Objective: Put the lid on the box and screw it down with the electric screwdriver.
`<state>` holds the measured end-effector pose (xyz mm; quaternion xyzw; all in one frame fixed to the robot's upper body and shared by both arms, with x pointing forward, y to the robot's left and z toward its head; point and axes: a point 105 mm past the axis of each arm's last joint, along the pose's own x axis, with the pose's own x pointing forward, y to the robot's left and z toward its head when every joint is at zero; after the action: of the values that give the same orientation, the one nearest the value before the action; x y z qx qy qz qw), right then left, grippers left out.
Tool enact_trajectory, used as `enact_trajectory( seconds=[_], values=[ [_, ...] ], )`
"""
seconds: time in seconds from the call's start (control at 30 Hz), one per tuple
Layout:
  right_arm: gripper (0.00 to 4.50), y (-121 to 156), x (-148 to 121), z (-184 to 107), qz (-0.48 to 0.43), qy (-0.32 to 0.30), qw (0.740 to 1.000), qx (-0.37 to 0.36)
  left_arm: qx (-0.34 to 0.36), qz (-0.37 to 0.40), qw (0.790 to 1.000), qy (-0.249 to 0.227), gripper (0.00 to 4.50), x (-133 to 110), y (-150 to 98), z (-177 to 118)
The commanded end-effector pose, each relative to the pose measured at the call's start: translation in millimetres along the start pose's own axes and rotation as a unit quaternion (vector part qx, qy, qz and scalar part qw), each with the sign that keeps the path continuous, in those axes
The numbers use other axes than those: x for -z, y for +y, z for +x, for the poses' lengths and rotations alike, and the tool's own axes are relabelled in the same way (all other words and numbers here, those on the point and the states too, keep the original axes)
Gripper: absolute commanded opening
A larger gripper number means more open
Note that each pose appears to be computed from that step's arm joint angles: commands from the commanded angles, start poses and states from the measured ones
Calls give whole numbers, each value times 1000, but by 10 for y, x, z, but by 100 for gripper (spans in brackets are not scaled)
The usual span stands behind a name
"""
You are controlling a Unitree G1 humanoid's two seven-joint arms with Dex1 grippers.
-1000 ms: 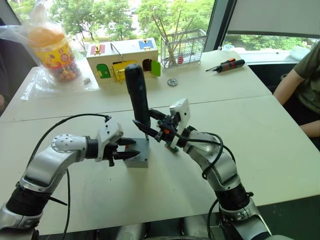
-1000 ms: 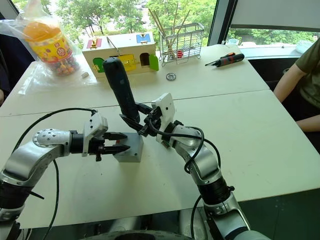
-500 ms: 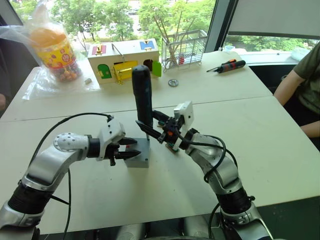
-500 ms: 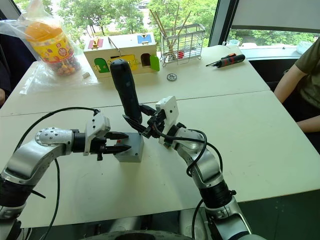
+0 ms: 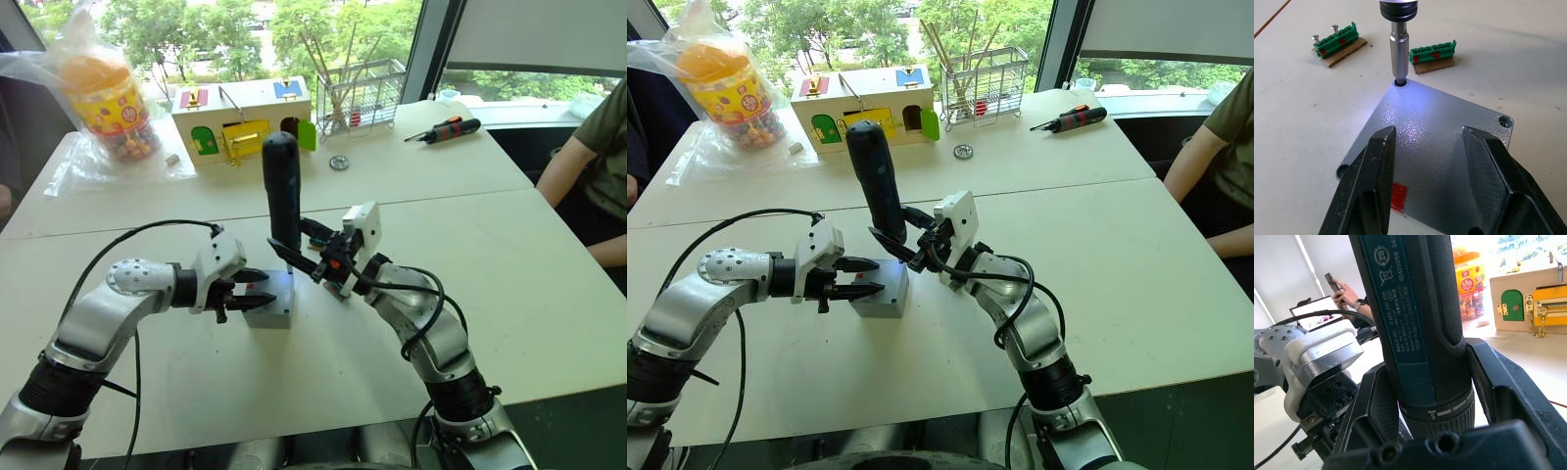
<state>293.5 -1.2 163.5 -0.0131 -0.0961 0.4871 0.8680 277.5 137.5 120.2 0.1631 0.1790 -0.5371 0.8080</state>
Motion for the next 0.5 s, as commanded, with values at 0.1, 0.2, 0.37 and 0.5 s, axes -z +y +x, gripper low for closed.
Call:
enact_trajectory(
  seconds=[0.1,0.2,0.37,0.5],
  values=[
    [179,21,455,-94,48,85,995,4,7,-13,1000,22,215,129,-36,36],
    [179,12,434,-97,48,83,995,5,9,-14,1000,22,215,129,-48,45],
    [179,-4,373,-92,44,76,996,6,12,-16,1000,20,215,132,-61,68],
    [179,-20,307,-105,35,71,997,6,13,-18,1000,18,215,137,-69,89]
  ],
)
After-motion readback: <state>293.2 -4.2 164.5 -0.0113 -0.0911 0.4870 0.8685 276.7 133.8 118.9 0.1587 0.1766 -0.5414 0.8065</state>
